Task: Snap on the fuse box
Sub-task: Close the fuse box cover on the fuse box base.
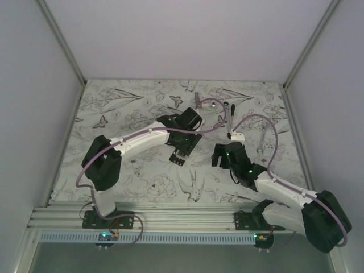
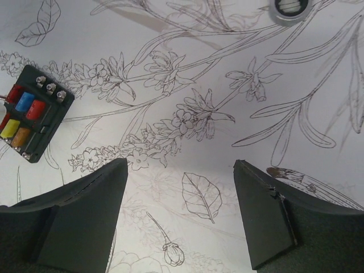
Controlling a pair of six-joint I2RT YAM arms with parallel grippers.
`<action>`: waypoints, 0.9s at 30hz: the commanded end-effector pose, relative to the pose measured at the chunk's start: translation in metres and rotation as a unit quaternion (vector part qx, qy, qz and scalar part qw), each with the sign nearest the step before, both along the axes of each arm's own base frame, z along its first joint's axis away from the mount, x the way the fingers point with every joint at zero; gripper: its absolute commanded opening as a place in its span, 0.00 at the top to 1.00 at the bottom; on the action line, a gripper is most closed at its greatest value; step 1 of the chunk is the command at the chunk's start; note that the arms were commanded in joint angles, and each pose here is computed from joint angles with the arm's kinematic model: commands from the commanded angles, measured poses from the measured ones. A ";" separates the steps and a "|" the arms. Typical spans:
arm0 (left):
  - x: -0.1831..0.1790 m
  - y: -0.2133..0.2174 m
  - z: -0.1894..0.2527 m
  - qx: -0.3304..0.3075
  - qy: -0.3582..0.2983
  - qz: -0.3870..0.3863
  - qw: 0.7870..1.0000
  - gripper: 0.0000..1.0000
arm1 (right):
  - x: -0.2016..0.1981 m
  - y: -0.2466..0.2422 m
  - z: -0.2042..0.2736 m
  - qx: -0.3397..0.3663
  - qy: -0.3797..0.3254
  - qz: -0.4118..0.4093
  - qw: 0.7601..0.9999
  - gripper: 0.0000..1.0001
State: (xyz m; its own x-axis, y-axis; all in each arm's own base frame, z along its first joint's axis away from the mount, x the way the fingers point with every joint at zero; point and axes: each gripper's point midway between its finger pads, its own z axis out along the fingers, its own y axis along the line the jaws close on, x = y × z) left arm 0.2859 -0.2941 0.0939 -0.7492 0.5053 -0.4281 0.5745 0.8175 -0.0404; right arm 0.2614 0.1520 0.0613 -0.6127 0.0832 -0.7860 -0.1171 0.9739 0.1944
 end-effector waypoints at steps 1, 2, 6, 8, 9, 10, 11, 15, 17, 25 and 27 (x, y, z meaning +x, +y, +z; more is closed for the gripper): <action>-0.010 -0.002 -0.004 0.014 0.018 -0.079 0.997 0.64 | 0.006 -0.012 0.012 0.005 -0.029 -0.036 0.999 0.18; -0.009 0.000 -0.006 0.021 0.018 -0.080 0.996 0.64 | 0.006 -0.013 0.012 0.006 -0.030 -0.037 0.999 0.18; -0.007 0.002 -0.015 0.040 0.025 -0.085 0.995 0.64 | 0.005 -0.014 0.012 0.007 -0.032 -0.037 0.999 0.17; -0.004 0.005 -0.020 0.053 0.025 -0.079 0.995 0.64 | 0.005 -0.014 0.012 0.006 -0.030 -0.034 0.999 0.17; -0.003 0.006 -0.022 0.056 0.024 -0.077 0.995 0.64 | 0.005 -0.013 0.011 0.006 -0.029 -0.033 0.999 0.17; -0.002 0.005 -0.023 0.058 0.025 -0.076 0.995 0.64 | 0.004 -0.013 0.010 0.005 -0.027 -0.032 0.999 0.17; -0.001 0.004 -0.024 0.058 0.025 -0.075 0.995 0.64 | 0.004 -0.013 0.009 0.005 -0.027 -0.032 0.999 0.17; 0.004 0.009 -0.031 0.077 0.022 -0.063 0.995 0.64 | 0.005 -0.010 0.009 0.005 -0.025 -0.027 0.999 0.17; 0.004 0.010 -0.035 0.084 0.023 -0.060 0.994 0.64 | 0.005 -0.010 0.008 0.005 -0.023 -0.024 0.999 0.17; 0.005 0.005 -0.048 0.085 0.039 -0.049 0.994 0.64 | 0.005 -0.007 0.006 0.006 -0.020 -0.018 1.000 0.17; 0.005 0.005 -0.050 0.087 0.040 -0.046 0.994 0.64 | 0.005 -0.006 0.006 0.006 -0.019 -0.015 1.000 0.17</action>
State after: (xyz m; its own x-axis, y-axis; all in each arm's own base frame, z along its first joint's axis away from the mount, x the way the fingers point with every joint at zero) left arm 0.2984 -0.2932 0.0544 -0.7053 0.6299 -0.3252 0.6539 0.7552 0.0447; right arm 0.2604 0.1437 0.0609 -0.5996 0.0929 -0.7949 -0.0961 0.9777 0.1868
